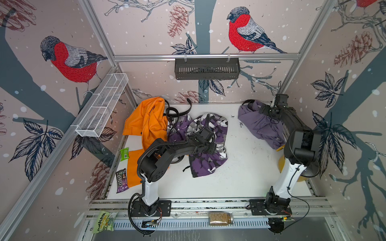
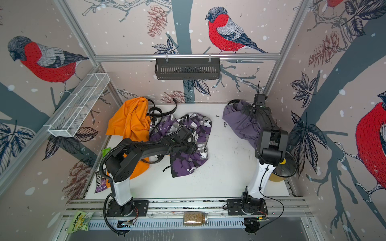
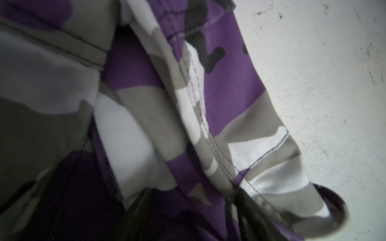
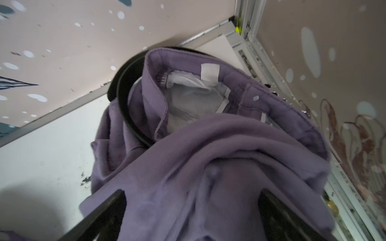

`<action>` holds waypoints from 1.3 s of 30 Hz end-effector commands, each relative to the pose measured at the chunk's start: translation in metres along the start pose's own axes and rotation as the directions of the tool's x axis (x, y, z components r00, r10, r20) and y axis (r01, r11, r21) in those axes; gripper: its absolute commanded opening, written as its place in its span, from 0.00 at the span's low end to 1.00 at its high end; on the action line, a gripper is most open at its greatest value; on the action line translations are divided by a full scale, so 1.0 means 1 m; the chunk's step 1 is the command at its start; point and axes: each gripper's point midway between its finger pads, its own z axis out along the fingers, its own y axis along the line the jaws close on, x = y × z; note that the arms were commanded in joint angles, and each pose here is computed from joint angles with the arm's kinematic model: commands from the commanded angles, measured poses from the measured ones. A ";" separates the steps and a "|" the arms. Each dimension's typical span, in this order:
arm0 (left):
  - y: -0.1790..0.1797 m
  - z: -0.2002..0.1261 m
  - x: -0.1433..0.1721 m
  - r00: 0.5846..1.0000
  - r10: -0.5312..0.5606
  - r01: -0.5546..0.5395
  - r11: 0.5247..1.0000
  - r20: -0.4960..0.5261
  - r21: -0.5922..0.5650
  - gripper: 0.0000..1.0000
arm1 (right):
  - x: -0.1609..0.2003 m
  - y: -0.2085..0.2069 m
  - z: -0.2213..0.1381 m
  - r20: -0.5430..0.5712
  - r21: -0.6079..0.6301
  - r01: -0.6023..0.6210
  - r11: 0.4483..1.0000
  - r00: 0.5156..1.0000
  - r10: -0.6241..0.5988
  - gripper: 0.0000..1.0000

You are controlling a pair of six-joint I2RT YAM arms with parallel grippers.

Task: Remove the belt from the trousers
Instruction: Pick up the trousers from the corner of the board, then place the trousers at the center of the board.

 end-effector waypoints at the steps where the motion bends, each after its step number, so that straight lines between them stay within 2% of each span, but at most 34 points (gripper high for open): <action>1: 0.012 -0.006 -0.003 0.999 -0.029 0.030 0.998 0.014 -0.052 0.64 | 0.024 -0.002 0.021 -0.092 -0.005 -0.038 0.999 0.995 0.037 1.00; 2: 0.014 -0.007 -0.004 0.999 -0.032 0.033 0.998 0.016 -0.058 0.65 | 0.030 -0.004 0.028 -0.101 -0.002 -0.051 0.999 0.994 0.051 0.97; 4: 0.015 -0.010 -0.008 0.999 -0.041 0.042 0.998 0.030 -0.055 0.66 | 0.036 -0.001 0.035 -0.102 -0.030 -0.075 0.997 0.992 0.072 0.74; 5: 0.014 -0.011 -0.010 0.998 -0.043 0.045 0.998 0.036 -0.054 0.66 | 0.038 0.001 0.035 -0.101 -0.042 -0.084 0.996 0.992 0.080 0.58; 6: 0.014 -0.013 -0.011 0.998 -0.045 0.047 0.998 0.043 -0.050 0.66 | 0.034 0.005 0.033 -0.083 -0.062 -0.087 0.994 0.993 0.082 0.26; 7: 0.013 -0.014 -0.013 0.998 -0.047 0.049 0.998 0.049 -0.044 0.66 | 0.028 0.012 0.027 -0.056 -0.078 -0.078 0.994 0.996 0.074 0.05; 9: 0.012 -0.017 -0.016 0.997 -0.053 0.056 0.997 0.064 -0.044 0.67 | 0.008 0.030 0.007 0.017 -0.106 -0.021 0.994 1.000 0.023 0.00; 11: 0.013 -0.021 -0.019 0.995 -0.060 0.064 0.997 0.082 -0.047 0.67 | -0.015 0.058 -0.021 0.092 -0.151 0.057 0.987 0.995 -0.043 0.00; 15: 0.023 -0.029 -0.025 0.989 -0.098 0.105 0.993 0.110 -0.059 0.68 | -0.053 0.122 -0.107 0.253 -0.191 0.222 0.956 0.952 -0.171 0.00; 18: 0.032 -0.037 -0.028 0.983 -0.124 0.133 0.989 0.133 -0.063 0.69 | -0.055 0.165 -0.179 0.334 -0.243 0.304 0.921 0.918 -0.214 0.00; 20: 0.038 -0.041 -0.027 0.981 -0.139 0.149 0.986 0.137 -0.069 0.69 | -0.038 0.189 -0.218 0.367 -0.264 0.350 0.899 0.898 -0.242 0.00; 23: 0.051 -0.045 -0.021 0.977 -0.161 0.174 0.981 0.139 -0.089 0.69 | 0.016 0.219 -0.257 0.368 -0.316 0.392 0.864 0.890 -0.269 0.00; 25: 0.060 -0.051 -0.018 0.972 -0.181 0.197 0.975 0.149 -0.099 0.69 | 0.069 0.238 -0.272 0.334 -0.380 0.400 0.834 0.900 -0.279 0.00; 30: 0.084 -0.066 -0.009 0.957 -0.231 0.255 0.958 0.174 -0.129 0.69 | 0.208 0.261 -0.280 0.171 -0.512 0.345 0.787 0.938 -0.300 0.00; 31: 0.088 -0.070 -0.008 0.954 -0.239 0.265 0.955 0.182 -0.133 0.69 | 0.235 0.263 -0.277 0.123 -0.541 0.331 0.773 0.940 -0.317 0.07; 32: 0.092 -0.072 -0.006 0.952 -0.246 0.272 0.952 0.184 -0.138 0.69 | 0.251 0.264 -0.276 0.092 -0.561 0.321 0.763 0.940 -0.328 0.21; 34: 0.098 -0.076 -0.005 0.948 -0.254 0.284 0.948 0.192 -0.147 0.69 | 0.272 0.267 -0.282 0.051 -0.599 0.324 0.732 0.928 -0.370 0.61; 35: 0.100 -0.076 -0.003 0.948 -0.256 0.286 0.946 0.190 -0.150 0.69 | 0.271 0.265 -0.287 0.042 -0.603 0.326 0.729 0.925 -0.379 0.72; 37: 0.103 -0.077 -0.003 0.949 -0.254 0.284 0.946 0.187 -0.159 0.69 | 0.250 0.256 -0.300 0.070 -0.583 0.339 0.739 0.926 -0.370 0.87; 39: 0.104 -0.077 -0.003 0.949 -0.253 0.283 0.946 0.186 -0.160 0.69 | 0.220 0.246 -0.313 0.131 -0.574 0.339 0.746 0.937 -0.325 0.96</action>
